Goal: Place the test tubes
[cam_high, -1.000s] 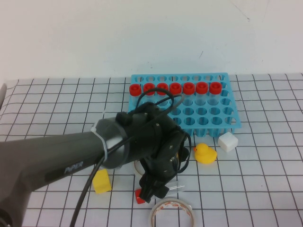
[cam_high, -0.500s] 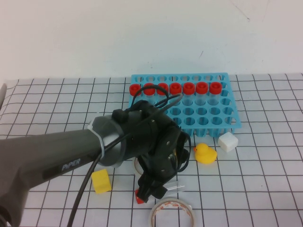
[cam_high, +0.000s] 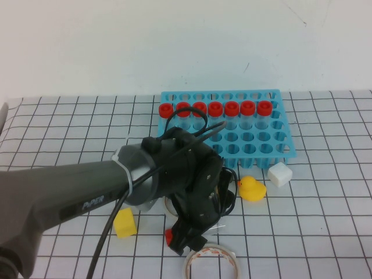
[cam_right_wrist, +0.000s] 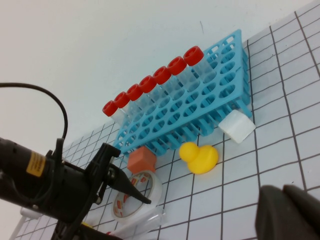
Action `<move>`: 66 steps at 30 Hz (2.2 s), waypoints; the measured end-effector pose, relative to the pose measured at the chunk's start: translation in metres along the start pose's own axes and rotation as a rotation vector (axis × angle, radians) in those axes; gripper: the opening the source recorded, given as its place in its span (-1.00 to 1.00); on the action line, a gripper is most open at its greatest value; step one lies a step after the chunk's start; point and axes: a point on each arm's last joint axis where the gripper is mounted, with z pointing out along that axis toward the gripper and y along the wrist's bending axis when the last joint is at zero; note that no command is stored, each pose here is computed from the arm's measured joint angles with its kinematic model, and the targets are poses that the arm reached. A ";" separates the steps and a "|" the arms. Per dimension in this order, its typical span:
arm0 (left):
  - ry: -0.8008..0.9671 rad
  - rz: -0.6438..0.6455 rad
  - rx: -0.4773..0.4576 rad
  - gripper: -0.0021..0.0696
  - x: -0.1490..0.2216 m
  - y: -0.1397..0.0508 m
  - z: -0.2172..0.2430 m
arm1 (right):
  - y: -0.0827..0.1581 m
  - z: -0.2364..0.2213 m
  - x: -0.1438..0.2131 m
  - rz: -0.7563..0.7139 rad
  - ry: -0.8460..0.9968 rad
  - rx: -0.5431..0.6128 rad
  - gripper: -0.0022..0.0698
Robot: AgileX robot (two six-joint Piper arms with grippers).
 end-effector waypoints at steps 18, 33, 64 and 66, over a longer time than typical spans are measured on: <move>0.024 0.234 -0.063 0.50 -0.001 0.002 0.004 | 0.000 0.000 0.000 -0.002 -0.001 0.000 -0.94; 0.090 0.527 -0.153 0.50 -0.028 0.006 0.003 | 0.000 0.000 0.000 -0.004 -0.001 0.000 -0.94; 0.099 0.953 -0.239 0.07 -0.031 -0.024 -0.039 | 0.000 0.000 0.000 -0.017 -0.001 0.000 -0.94; 0.103 0.873 -0.237 0.07 -0.030 -0.024 -0.038 | 0.000 0.000 0.000 -0.019 -0.001 0.000 -0.94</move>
